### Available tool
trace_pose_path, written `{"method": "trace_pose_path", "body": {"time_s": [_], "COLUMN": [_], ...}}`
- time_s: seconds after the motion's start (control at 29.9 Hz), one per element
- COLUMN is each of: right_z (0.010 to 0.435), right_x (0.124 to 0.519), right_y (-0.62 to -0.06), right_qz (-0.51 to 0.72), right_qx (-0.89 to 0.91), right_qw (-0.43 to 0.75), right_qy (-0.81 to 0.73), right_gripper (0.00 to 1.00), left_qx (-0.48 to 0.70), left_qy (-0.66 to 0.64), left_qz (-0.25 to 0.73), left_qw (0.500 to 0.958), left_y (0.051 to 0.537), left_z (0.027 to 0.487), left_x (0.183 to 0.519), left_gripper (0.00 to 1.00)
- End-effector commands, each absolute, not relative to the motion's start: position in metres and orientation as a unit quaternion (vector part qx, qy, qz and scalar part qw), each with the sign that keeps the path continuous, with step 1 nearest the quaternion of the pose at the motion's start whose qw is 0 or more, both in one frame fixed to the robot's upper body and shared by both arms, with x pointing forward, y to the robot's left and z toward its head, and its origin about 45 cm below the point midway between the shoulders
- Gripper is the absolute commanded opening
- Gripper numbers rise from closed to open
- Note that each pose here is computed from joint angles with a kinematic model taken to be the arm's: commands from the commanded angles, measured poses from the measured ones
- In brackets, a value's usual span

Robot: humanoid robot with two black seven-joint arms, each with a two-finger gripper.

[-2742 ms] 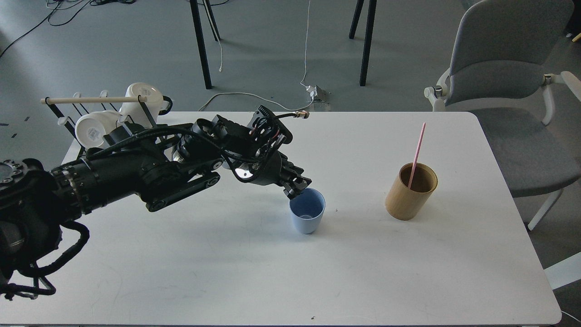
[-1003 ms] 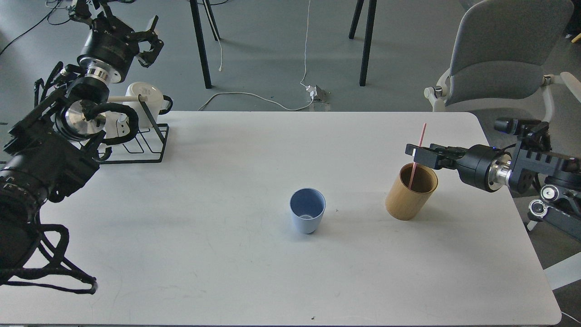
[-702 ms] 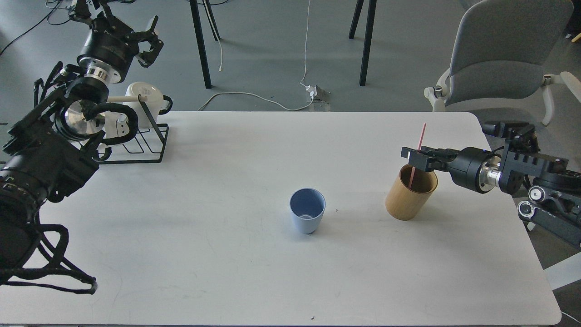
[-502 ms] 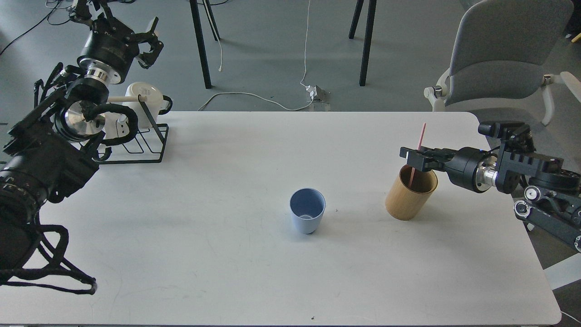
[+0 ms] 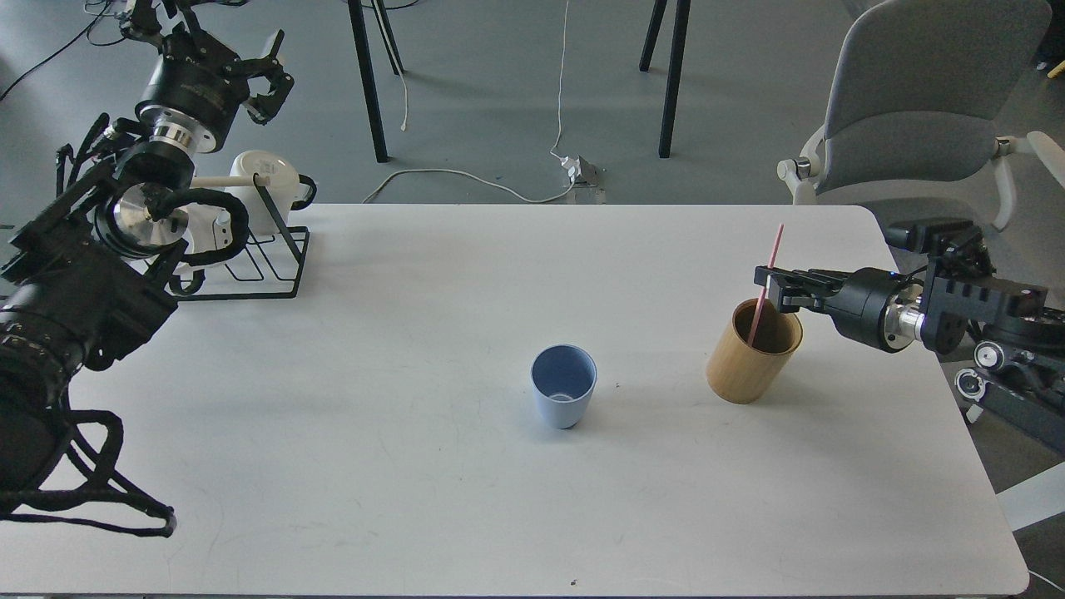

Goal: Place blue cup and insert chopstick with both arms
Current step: 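Lift the red stick out and move it above the blue cup, then lower the red stick into the blue cup and release it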

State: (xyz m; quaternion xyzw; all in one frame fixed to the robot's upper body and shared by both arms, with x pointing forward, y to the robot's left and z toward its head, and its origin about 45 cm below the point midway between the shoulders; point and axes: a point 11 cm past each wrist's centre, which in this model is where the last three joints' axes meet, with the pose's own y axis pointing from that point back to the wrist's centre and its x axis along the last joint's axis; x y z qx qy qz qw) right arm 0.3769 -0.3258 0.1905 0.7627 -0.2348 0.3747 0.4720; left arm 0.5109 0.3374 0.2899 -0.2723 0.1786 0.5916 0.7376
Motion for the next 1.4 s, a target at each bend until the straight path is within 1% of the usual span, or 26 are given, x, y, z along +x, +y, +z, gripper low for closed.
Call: {"method": "trace_pose_path", "body": {"time_s": [0.0, 0.1, 0.23, 0.3, 0.53, 0.64, 0.8, 0.94, 1.07, 1.17, 1.37], "right_z": [0.203, 0.222, 0.275, 0.293, 0.352, 0.361, 0.342, 0.302, 0.285, 0.266, 0.251], "right_x": [0.37, 0.365, 0.379, 0.381, 0.392, 0.397, 0.396, 0.391, 0.384, 0.384, 0.392], "right_y": [-0.321, -0.325, -0.332, -0.328, -0.293, -0.273, -0.217, -0.184, -0.157, -0.15, -0.15], "right_qz": [0.387, 0.403, 0.446, 0.46, 0.501, 0.493, 0.477, 0.443, 0.439, 0.443, 0.444], "right_qx": [0.766, 0.76, 0.735, 0.729, 0.725, 0.746, 0.79, 0.823, 0.835, 0.829, 0.821], "right_qw": [0.461, 0.458, 0.454, 0.449, 0.424, 0.393, 0.335, 0.307, 0.293, 0.311, 0.332], "right_qy": [-0.227, -0.223, -0.235, -0.234, -0.209, -0.216, -0.193, -0.18, -0.158, -0.141, -0.138], "right_gripper": [0.01, 0.01, 0.02, 0.02, 0.01, 0.01, 0.0, 0.0, 0.0, 0.0, 0.0], "left_qx": [-0.273, -0.272, -0.272, -0.272, -0.271, -0.271, -0.271, -0.272, -0.273, -0.273, -0.272], "left_qy": [0.179, 0.178, 0.177, 0.174, 0.171, 0.17, 0.168, 0.169, 0.169, 0.168, 0.169], "left_qz": [0.592, 0.593, 0.593, 0.596, 0.598, 0.599, 0.601, 0.6, 0.6, 0.6, 0.6], "left_qw": [0.737, 0.737, 0.737, 0.735, 0.734, 0.734, 0.733, 0.733, 0.733, 0.733, 0.733], "left_y": [0.338, 0.339, 0.34, 0.344, 0.349, 0.351, 0.352, 0.351, 0.351, 0.351, 0.35], "left_z": [0.29, 0.289, 0.291, 0.292, 0.294, 0.295, 0.295, 0.294, 0.294, 0.294, 0.292], "left_x": [0.511, 0.51, 0.511, 0.51, 0.51, 0.509, 0.509, 0.509, 0.509, 0.509, 0.509], "left_gripper": [0.99, 0.99, 0.99, 0.99, 0.99, 0.99, 0.99, 0.99, 0.99, 0.99, 0.99]}}
